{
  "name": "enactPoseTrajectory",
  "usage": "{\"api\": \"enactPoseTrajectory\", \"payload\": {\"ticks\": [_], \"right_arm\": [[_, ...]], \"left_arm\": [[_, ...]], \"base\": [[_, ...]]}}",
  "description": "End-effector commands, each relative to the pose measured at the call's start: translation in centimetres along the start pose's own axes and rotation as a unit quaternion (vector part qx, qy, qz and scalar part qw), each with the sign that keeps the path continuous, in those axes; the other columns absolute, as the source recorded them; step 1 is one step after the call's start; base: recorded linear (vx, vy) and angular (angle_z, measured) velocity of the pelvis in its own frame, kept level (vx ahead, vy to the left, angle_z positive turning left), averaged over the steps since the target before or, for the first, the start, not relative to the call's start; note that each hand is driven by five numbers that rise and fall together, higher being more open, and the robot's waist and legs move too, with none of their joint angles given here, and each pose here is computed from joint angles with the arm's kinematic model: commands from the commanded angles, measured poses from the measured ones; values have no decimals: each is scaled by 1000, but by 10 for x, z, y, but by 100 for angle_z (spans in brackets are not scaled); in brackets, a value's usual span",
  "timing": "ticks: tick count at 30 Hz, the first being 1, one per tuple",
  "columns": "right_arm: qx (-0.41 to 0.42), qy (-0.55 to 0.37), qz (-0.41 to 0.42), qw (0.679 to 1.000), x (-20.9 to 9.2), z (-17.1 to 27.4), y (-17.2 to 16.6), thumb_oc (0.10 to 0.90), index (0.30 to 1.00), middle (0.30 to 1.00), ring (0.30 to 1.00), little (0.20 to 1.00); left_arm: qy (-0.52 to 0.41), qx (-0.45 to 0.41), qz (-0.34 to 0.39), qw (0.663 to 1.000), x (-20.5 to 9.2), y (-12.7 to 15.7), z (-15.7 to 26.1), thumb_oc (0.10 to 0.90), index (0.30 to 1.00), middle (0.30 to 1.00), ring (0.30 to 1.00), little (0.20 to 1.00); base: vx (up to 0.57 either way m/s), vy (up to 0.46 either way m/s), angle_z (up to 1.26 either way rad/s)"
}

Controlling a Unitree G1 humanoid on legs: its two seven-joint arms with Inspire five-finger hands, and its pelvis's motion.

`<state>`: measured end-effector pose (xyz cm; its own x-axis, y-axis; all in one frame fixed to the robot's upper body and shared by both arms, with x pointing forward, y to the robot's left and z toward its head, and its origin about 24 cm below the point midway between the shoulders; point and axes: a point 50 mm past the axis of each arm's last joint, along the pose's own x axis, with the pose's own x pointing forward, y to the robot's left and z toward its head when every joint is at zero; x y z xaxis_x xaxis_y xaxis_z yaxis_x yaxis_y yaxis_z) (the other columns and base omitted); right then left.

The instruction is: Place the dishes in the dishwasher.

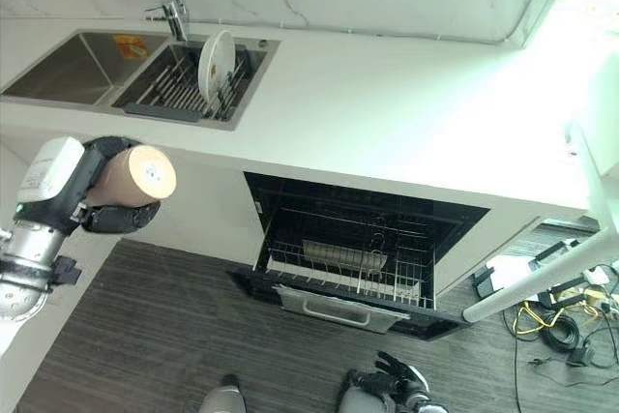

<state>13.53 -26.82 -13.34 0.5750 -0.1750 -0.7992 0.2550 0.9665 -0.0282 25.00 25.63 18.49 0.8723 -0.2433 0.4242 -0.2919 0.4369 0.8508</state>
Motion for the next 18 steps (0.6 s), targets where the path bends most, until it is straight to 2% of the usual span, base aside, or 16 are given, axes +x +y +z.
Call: {"api": "enactPoseTrajectory", "payload": {"ticks": [1,3,6,9,18], "right_arm": [[46,-84,26,995,5,38,11,800,900,900,900,900],[93,-98,41,990,4,40,10,800,900,900,900,900],[63,-88,59,992,4,34,16,800,900,900,900,900],[77,-55,83,992,4,21,21,800,900,900,900,900],[68,-17,75,995,0,0,14,800,900,900,900,900]], "left_arm": [[-76,20,148,986,23,57,21,400,300,300,300,300],[-79,16,147,986,21,54,20,400,300,300,300,300],[-82,10,145,986,20,52,20,400,300,300,300,300],[-85,12,142,986,19,47,23,400,300,300,300,300],[-99,20,119,988,22,47,29,400,300,300,300,300]], "base": [[-15,120,5],[-18,104,-12],[59,32,-8],[43,-23,-9],[42,-33,-5]]}}
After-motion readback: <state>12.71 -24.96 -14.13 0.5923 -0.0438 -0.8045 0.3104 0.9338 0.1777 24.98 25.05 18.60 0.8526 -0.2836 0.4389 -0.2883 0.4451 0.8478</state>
